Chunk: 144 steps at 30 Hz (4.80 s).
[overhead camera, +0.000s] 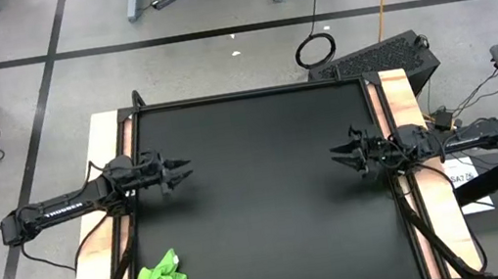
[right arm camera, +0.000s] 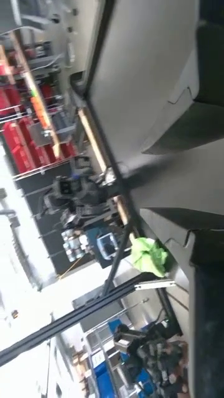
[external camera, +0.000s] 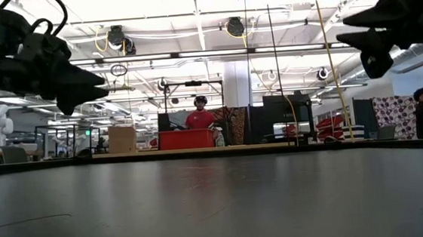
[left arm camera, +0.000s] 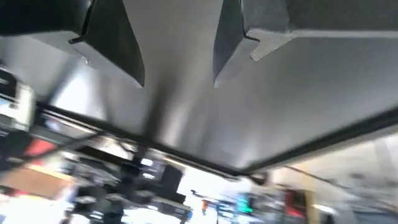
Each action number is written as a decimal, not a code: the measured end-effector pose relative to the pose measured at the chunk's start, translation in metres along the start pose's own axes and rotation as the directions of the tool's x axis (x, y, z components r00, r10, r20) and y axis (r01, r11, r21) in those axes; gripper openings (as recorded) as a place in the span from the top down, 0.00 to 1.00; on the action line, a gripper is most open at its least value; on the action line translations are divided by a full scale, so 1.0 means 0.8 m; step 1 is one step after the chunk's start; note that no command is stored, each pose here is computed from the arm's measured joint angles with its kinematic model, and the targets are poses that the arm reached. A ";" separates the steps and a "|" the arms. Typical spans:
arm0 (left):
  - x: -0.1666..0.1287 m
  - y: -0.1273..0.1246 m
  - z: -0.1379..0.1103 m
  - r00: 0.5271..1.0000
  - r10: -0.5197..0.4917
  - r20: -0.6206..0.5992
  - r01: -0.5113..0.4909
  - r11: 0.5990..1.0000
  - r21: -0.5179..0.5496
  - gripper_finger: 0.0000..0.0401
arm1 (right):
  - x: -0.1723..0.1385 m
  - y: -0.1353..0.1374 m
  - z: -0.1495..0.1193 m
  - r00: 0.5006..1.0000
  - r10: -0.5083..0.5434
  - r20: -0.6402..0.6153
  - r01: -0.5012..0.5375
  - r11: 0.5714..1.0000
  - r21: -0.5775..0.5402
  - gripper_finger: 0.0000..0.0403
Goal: Roll towel
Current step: Fold green microfiber towel
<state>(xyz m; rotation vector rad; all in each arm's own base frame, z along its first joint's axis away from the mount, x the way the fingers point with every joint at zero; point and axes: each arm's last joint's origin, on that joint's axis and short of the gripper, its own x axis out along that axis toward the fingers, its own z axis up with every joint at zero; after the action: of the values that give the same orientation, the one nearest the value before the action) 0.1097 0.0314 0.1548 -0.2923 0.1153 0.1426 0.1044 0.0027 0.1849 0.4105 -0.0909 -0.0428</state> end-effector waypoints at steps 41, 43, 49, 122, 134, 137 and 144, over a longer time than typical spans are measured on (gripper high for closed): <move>0.040 -0.148 0.065 0.367 -0.224 -0.903 -0.158 0.942 -0.297 0.51 | 0.184 0.039 -0.008 0.841 0.027 -0.540 -0.237 0.917 -0.322 0.65; 0.044 -0.160 0.053 0.278 -0.239 -0.931 -0.190 0.936 -0.297 0.51 | 0.184 0.040 -0.012 0.835 0.030 -0.550 -0.245 0.914 -0.322 0.65; 0.049 -0.188 0.013 0.072 -0.225 -0.972 -0.254 0.938 -0.235 0.51 | 0.186 0.045 -0.017 0.834 0.047 -0.549 -0.279 0.895 -0.348 0.65; 0.146 -0.189 0.224 0.543 0.253 -0.801 0.039 0.945 0.325 1.00 | 0.248 -0.054 -0.080 0.884 -0.335 -0.327 0.134 0.850 -0.509 0.46; 0.143 -0.198 0.221 0.542 0.241 -0.805 0.062 0.944 0.324 1.00 | 0.300 -0.078 -0.106 0.849 -0.331 -0.411 0.074 0.846 -0.528 0.48; 0.142 -0.197 0.221 0.537 0.244 -0.808 0.061 0.944 0.325 1.00 | 0.298 -0.079 -0.107 0.838 -0.337 -0.428 0.069 0.845 -0.530 0.49; 0.142 -0.197 0.221 0.536 0.256 -0.804 0.062 0.938 0.340 1.00 | 0.294 -0.076 -0.111 0.807 -0.341 -0.482 0.038 0.845 -0.534 0.66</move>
<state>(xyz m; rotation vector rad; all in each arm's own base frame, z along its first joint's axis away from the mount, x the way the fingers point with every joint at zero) 0.2623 -0.0519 0.3515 0.0167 1.1422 0.0787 0.3455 -0.0320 0.0980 -0.1129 0.5513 -0.1477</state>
